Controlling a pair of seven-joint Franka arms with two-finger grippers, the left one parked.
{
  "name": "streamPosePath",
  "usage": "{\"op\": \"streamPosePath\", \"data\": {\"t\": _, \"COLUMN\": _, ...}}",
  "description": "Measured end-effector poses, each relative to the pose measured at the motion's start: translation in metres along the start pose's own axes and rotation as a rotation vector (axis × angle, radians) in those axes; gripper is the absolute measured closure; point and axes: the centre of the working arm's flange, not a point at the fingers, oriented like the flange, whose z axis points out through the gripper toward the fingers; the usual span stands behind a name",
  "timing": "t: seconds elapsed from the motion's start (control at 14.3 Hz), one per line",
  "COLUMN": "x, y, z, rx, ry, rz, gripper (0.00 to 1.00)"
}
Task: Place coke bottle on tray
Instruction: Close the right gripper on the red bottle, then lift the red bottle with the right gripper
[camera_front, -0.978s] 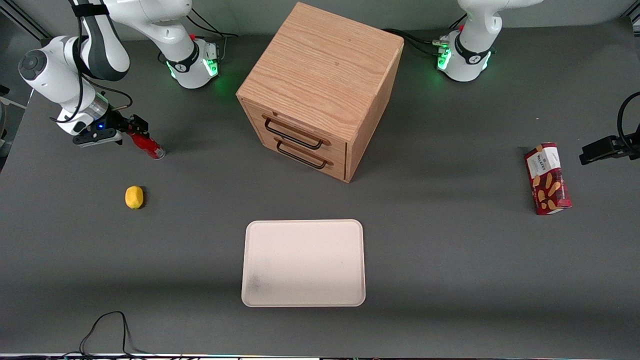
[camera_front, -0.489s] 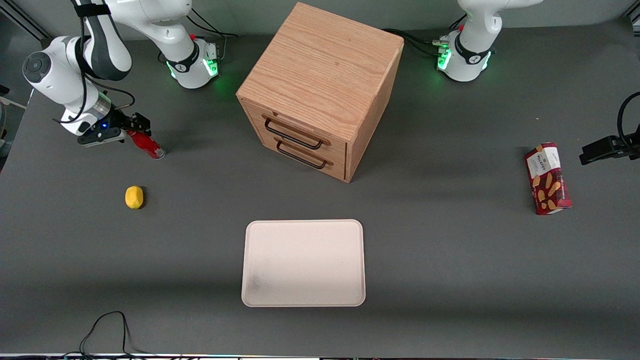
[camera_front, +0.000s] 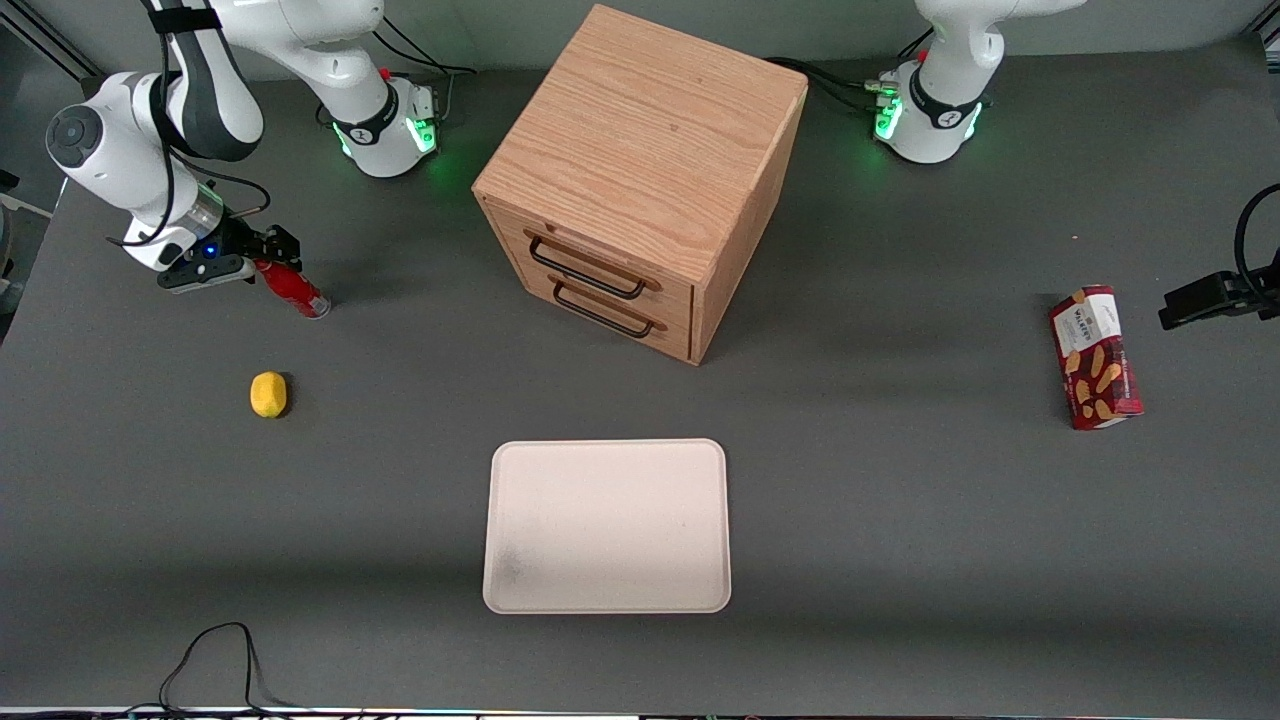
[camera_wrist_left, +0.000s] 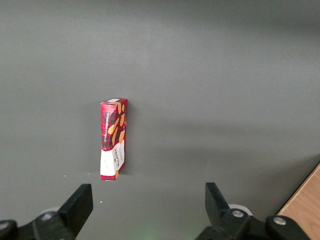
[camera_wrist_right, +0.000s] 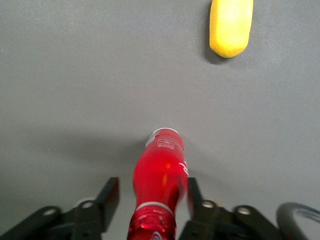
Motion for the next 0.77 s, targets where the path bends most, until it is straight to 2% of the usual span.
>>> {"op": "streamPosePath", "data": {"t": 0.14, "x": 0.002, "y": 0.002, "z": -0.004, "rx": -0.007, "ry": 0.003, "rz": -0.005, "gripper": 0.60}}
{"op": "streamPosePath", "data": {"t": 0.49, "x": 0.003, "y": 0.004, "z": -0.011, "rx": 0.001, "ry": -0.040, "rz": -0.006, "gripper": 0.61}}
{"op": "streamPosePath", "data": {"t": 0.77, "x": 0.019, "y": 0.008, "z": -0.048, "rx": -0.012, "ry": -0.076, "rz": -0.020, "gripper": 0.61}}
